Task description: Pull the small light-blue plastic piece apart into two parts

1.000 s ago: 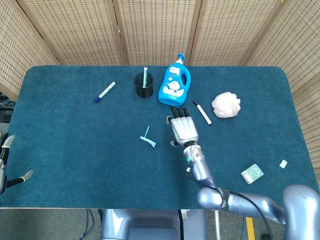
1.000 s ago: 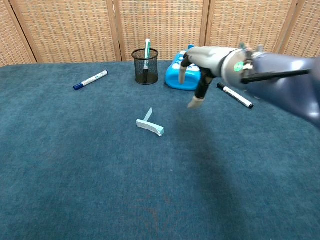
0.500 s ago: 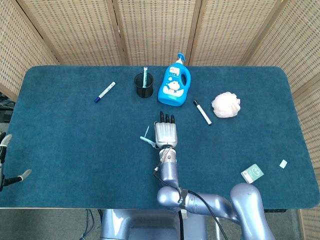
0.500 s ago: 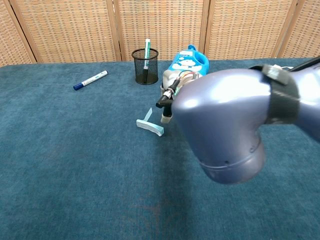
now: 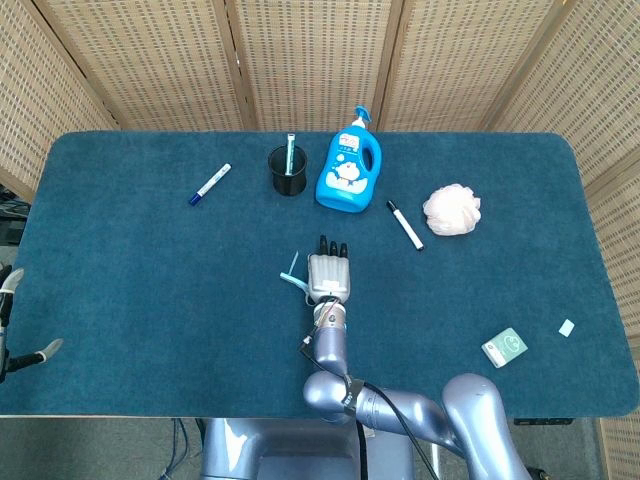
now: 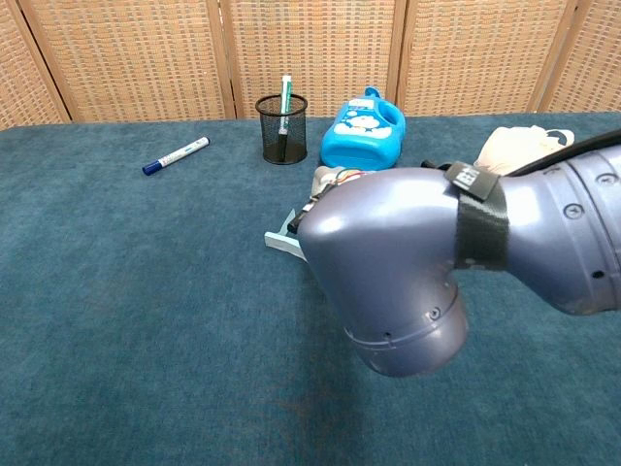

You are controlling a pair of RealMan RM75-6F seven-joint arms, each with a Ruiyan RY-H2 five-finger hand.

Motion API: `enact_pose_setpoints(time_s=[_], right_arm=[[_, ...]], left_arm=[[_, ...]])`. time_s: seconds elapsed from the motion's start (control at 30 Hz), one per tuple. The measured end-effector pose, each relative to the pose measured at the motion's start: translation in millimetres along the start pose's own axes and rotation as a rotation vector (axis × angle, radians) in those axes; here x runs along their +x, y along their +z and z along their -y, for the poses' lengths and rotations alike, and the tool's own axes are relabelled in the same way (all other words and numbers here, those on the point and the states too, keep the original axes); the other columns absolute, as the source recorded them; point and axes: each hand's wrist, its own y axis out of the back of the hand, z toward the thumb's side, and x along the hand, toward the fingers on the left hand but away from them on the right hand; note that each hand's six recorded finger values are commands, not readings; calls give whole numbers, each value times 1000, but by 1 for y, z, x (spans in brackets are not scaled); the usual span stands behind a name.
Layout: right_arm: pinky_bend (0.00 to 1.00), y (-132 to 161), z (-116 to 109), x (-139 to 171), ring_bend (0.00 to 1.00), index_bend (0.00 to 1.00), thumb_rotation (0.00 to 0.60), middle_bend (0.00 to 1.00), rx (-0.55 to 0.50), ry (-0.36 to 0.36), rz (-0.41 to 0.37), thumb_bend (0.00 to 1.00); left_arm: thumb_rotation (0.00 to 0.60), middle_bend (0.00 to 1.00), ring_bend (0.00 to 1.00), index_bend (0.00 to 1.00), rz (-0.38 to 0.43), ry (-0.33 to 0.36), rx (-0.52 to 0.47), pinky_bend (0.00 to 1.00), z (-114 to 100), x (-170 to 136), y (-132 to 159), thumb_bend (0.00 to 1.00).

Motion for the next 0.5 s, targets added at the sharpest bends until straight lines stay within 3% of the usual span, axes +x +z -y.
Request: enact_pose_setpoints(time_s=[0.5], right_arm=[[0,11,8,-5,0,430,600,0,-31,-9,13,260]], left_arm=[[600,0,0,0,-4,-6,-3,0,1,2,-2,0]])
